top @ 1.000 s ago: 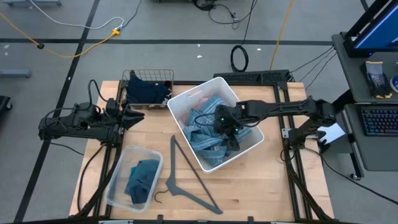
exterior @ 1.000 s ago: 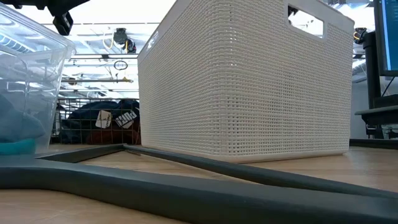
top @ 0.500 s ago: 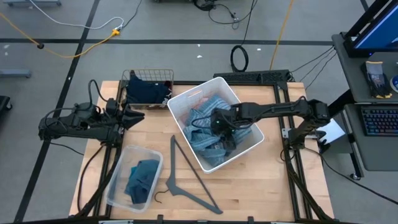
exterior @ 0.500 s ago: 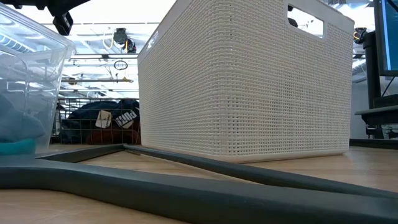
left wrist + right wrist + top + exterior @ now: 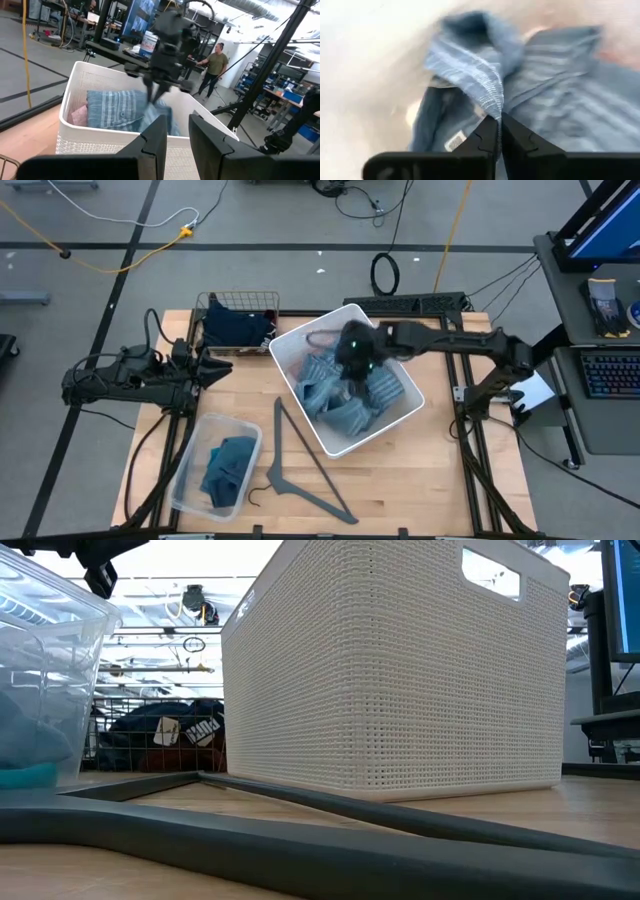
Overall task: Pick & Place Cloths
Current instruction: Put the blue polo into the white bin, then return to Home Position
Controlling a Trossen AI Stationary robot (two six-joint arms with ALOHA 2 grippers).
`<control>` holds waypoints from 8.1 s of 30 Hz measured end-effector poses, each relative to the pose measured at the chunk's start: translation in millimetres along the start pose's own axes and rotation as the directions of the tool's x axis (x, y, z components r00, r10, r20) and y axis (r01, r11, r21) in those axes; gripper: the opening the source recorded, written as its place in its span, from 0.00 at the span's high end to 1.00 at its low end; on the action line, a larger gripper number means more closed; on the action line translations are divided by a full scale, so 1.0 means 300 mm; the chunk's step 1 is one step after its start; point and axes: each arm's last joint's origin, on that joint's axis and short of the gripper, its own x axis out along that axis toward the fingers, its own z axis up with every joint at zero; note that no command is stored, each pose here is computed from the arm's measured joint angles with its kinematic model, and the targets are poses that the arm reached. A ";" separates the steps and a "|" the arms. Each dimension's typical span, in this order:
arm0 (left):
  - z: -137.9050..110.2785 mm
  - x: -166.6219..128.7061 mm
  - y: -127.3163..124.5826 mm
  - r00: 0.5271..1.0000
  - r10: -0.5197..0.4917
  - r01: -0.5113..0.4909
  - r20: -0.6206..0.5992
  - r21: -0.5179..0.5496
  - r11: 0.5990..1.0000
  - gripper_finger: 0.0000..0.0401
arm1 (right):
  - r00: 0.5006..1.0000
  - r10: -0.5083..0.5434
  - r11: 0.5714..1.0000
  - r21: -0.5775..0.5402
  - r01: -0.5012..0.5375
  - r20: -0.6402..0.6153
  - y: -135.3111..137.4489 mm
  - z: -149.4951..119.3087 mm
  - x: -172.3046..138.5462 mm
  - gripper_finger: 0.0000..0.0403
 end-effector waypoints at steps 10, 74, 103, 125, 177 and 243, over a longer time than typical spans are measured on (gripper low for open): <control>-0.001 0.000 0.000 1.000 -0.007 0.007 -0.004 0.002 1.000 0.80 | 0.982 -0.182 0.963 0.212 0.166 0.055 -0.176 -0.017 -0.128 0.99; -0.041 -0.003 0.022 0.988 0.105 -0.082 -0.111 0.192 0.978 0.80 | 0.831 -0.352 0.936 0.151 0.318 0.431 0.105 -0.293 -0.630 0.99; -0.072 -0.011 0.040 0.963 0.188 -0.135 -0.193 0.256 0.957 0.80 | 0.771 -0.164 0.987 0.104 0.126 0.616 0.147 -0.731 -0.631 1.00; -0.071 -0.011 0.039 0.964 0.184 -0.124 -0.192 0.287 0.950 0.80 | 0.707 -0.017 0.996 0.073 -0.050 0.707 0.125 -0.910 -0.495 1.00; -0.060 -0.007 0.022 0.980 0.052 0.009 -0.193 0.304 0.953 0.80 | 0.588 -0.461 0.887 0.325 0.329 0.664 0.047 -0.959 -0.250 1.00; -0.393 0.040 0.145 0.996 -0.028 0.039 -0.080 0.140 0.989 0.80 | 0.635 -0.428 0.903 0.325 0.281 0.642 0.048 -0.969 -0.238 0.99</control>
